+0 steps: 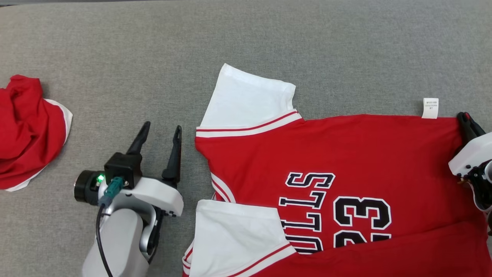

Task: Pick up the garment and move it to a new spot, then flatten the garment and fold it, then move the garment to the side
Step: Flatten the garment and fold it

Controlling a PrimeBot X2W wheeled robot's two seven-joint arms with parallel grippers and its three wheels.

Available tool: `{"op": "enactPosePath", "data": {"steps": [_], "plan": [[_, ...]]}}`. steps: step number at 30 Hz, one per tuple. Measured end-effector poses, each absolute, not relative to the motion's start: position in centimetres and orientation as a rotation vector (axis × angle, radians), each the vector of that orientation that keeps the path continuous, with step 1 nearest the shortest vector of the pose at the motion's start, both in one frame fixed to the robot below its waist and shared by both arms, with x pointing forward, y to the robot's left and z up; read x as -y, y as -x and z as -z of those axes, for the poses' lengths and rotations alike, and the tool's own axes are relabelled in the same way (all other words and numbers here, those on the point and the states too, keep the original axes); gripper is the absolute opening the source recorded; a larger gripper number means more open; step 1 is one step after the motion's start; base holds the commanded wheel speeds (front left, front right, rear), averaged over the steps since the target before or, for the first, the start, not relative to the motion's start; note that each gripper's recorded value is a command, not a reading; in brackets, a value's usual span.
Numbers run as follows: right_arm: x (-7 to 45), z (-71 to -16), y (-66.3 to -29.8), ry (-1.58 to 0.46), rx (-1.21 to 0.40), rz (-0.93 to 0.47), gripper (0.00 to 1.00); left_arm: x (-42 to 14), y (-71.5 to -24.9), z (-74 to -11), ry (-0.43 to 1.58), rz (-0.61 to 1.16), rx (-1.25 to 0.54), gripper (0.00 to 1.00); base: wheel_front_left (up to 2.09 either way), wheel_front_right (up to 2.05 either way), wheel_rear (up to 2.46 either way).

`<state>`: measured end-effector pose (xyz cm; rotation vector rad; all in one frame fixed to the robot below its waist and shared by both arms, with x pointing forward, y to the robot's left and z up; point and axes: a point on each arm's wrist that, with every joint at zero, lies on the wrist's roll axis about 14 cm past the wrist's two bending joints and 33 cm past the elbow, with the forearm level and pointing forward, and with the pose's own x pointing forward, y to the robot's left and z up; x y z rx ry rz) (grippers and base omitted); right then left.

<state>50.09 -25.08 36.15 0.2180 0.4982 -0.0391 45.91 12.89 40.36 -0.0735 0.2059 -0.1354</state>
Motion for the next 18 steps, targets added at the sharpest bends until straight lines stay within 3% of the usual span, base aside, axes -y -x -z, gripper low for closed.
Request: {"op": "enactPosePath", "data": {"steps": [18], "plan": [[24.9, -35.9, -50.8, -0.212, -0.475, 0.019, 0.0, -5.7, -55.2, -39.5, -0.066, 0.42, -0.32, 1.0, 0.0, 0.0, 0.0]]}}
